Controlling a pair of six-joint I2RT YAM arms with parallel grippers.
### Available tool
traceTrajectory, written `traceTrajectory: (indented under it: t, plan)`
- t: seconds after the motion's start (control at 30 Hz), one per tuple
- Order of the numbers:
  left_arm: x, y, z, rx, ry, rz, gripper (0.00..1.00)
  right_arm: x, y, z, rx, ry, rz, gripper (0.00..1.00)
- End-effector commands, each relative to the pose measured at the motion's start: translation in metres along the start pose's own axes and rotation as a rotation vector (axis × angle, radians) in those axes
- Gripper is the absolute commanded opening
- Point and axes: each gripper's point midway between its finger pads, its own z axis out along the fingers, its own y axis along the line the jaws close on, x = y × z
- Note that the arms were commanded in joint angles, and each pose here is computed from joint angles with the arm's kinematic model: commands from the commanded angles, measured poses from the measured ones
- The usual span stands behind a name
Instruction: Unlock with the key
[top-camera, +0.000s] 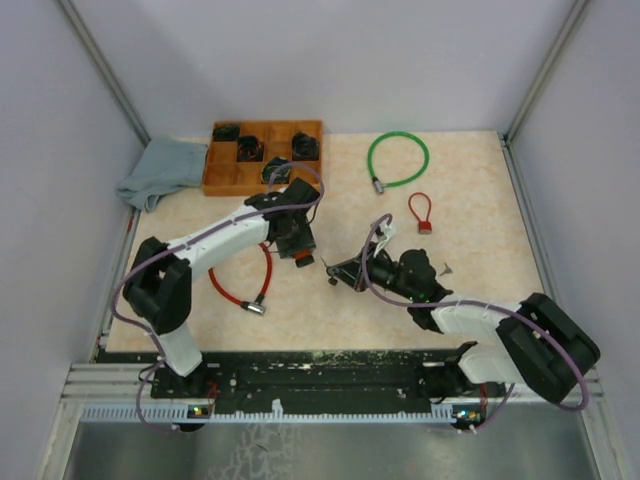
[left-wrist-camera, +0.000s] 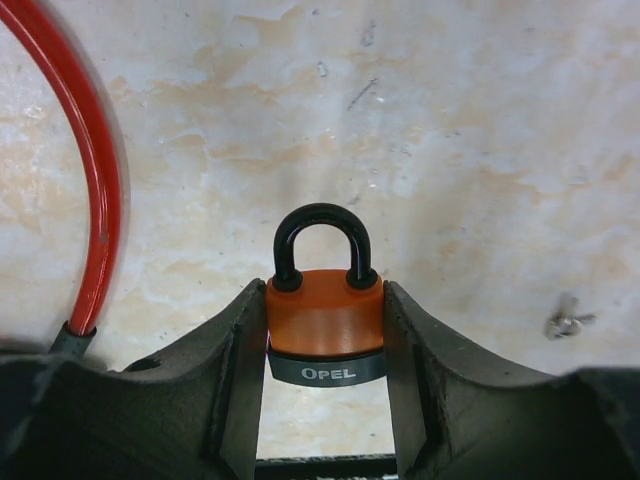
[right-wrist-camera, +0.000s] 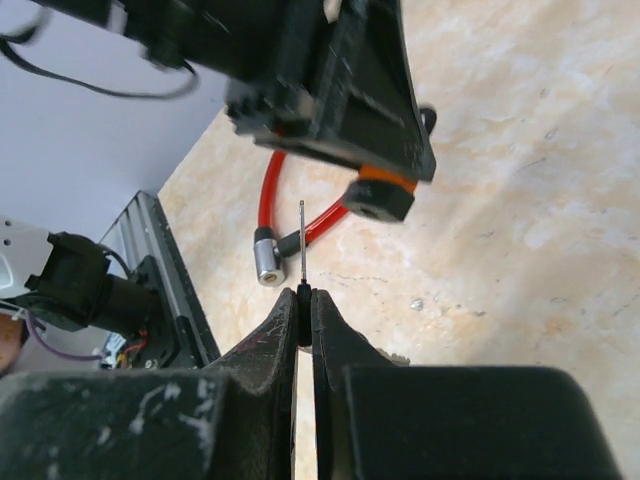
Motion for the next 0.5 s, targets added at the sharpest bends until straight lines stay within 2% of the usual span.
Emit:
traceTrajectory:
  t: [0.0, 0.47]
  plan:
    - [-0.021, -0.016, -0.039, 0.099, -0.077, -0.079, 0.0, -0.023, 0.026, 0.016, -0.08, -0.109, 0.066, 0.0]
    - [-0.02, -0.03, -0.063, 0.229, -0.076, -0.107, 0.0, -0.006, 0.015, 0.038, -0.052, -0.091, 0.185, 0.0]
